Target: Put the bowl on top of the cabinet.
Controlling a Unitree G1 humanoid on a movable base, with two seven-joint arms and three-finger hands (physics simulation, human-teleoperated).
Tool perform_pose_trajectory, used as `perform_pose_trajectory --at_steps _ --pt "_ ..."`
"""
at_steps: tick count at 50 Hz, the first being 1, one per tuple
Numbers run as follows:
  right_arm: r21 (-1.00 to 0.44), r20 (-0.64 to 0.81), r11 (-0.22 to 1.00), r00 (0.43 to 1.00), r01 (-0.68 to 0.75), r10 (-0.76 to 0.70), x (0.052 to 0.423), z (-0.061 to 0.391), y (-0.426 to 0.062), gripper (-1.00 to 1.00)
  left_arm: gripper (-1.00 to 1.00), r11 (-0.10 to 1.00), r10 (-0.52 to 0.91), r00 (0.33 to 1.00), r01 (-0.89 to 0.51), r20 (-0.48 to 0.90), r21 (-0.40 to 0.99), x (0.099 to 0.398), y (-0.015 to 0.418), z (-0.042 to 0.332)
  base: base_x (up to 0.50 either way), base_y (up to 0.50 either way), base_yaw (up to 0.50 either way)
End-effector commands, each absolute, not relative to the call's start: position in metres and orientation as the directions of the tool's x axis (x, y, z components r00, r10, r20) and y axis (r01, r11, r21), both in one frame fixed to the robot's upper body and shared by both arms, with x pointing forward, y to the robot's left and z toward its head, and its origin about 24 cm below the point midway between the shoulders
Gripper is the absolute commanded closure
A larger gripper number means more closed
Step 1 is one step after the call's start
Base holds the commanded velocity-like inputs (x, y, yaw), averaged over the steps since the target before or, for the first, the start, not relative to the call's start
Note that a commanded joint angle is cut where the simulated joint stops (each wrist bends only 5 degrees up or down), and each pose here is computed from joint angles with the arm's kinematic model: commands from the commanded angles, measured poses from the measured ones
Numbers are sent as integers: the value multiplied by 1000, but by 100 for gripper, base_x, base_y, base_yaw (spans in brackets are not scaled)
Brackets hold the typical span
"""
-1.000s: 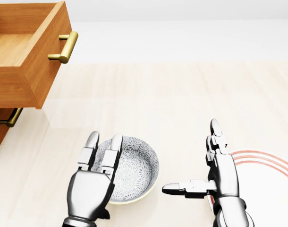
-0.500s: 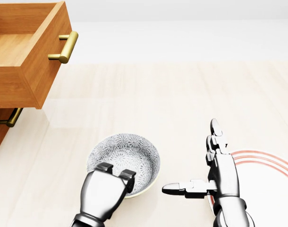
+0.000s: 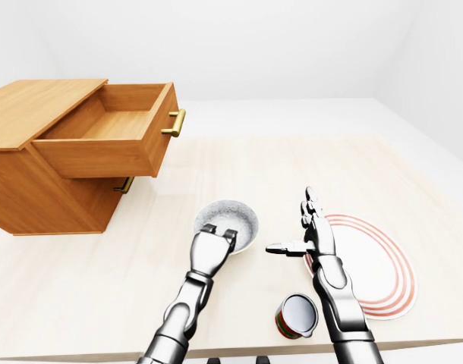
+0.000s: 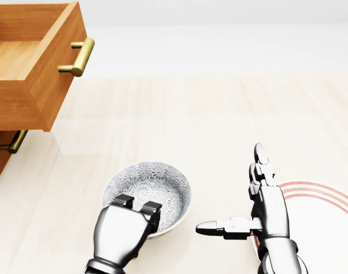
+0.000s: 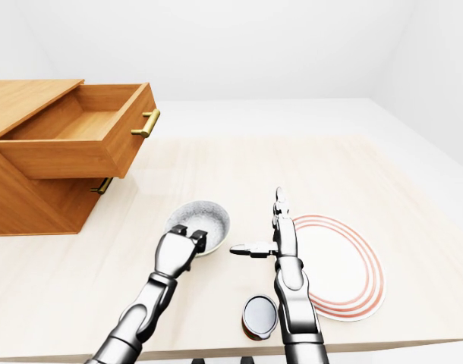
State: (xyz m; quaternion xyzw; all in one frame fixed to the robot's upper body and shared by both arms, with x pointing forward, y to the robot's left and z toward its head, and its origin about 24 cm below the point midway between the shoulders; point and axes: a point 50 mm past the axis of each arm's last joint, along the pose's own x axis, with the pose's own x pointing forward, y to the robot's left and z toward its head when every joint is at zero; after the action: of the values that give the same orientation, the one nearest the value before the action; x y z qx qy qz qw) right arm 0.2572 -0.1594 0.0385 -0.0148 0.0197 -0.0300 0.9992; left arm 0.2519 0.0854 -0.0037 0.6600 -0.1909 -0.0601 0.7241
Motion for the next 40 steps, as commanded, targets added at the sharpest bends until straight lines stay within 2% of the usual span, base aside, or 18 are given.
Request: perform_pose_trajectory --at_steps 1,9,29,40 --pt "-30 -36 998 998 58 -59 256 39 -159 -100 90 222 -266 926 -213 269 952 244 91 10 0 0 0" --pt "-30 -32 998 998 54 -55 256 41 -158 -100 89 354 -183 907 -300 380 886 239 94 37 0 0 0" --pt "-29 -27 998 998 51 -52 253 43 -158 -100 90 545 -46 841 -431 538 719 226 99 82 0 0 0" --pt "-28 -23 998 999 49 -50 252 44 -157 -100 90 624 -50 832 -407 553 667 222 99 106 0 0 0"
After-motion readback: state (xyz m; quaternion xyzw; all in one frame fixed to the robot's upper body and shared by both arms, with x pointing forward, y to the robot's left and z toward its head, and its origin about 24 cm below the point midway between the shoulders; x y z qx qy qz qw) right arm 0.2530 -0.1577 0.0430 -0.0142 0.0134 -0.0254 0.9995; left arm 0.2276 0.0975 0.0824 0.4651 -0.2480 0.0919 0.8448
